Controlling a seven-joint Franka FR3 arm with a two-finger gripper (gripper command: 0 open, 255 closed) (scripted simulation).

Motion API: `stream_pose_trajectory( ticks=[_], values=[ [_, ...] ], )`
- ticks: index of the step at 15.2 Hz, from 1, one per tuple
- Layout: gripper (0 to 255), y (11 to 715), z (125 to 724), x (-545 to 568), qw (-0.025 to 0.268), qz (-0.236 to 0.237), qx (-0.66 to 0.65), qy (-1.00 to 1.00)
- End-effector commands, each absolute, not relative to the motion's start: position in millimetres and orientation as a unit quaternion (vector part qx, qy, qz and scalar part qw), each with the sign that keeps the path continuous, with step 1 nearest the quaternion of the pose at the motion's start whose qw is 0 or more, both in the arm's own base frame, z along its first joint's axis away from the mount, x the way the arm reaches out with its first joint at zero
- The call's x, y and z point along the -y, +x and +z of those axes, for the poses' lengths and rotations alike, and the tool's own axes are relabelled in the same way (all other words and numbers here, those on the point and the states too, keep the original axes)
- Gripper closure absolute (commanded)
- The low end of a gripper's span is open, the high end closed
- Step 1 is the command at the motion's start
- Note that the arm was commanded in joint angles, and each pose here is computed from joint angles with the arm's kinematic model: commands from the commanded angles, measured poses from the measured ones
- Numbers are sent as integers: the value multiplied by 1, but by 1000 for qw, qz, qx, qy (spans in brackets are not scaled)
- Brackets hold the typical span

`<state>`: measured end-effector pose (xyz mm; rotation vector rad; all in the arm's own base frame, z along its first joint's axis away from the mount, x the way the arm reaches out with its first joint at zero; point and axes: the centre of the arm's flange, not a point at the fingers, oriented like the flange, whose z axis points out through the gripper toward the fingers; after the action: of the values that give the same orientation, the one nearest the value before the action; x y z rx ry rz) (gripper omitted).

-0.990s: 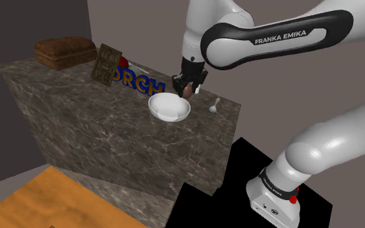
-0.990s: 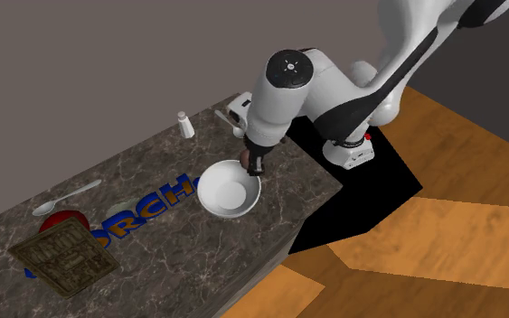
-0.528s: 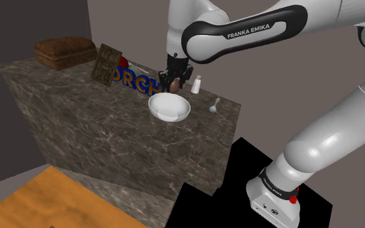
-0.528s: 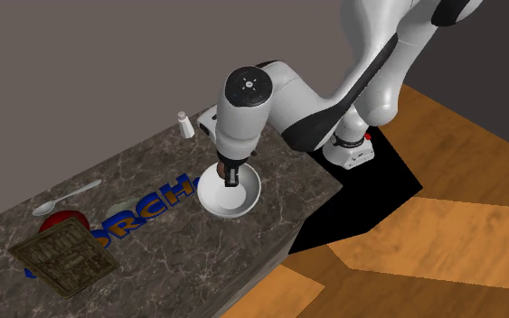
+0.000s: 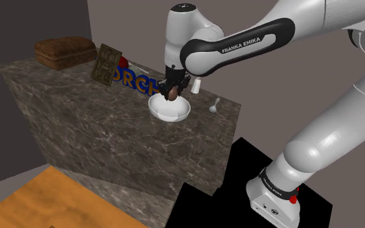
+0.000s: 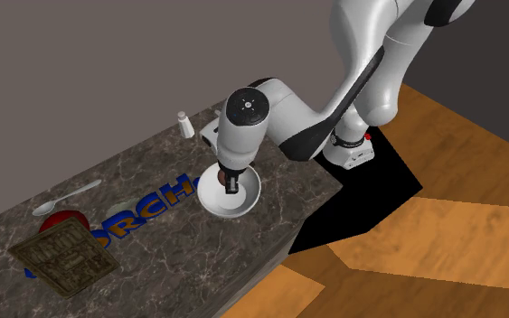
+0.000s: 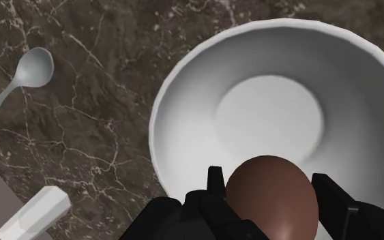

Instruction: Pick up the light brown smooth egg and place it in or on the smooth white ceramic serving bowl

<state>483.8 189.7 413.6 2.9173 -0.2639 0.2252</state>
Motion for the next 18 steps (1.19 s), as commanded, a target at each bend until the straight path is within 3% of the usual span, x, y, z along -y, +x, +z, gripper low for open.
stream_pose_trajectory(
  ticks=[1,10,11,16,18],
  values=[
    [255,483,402,-191,102,77,89,988],
    [255,483,394,-191,102,77,89,988],
    [0,483,394,-191,102,77,89,988],
    [0,483,394,-191,102,77,89,988],
    [0,480,420,-196,102,77,89,988]
  ],
)
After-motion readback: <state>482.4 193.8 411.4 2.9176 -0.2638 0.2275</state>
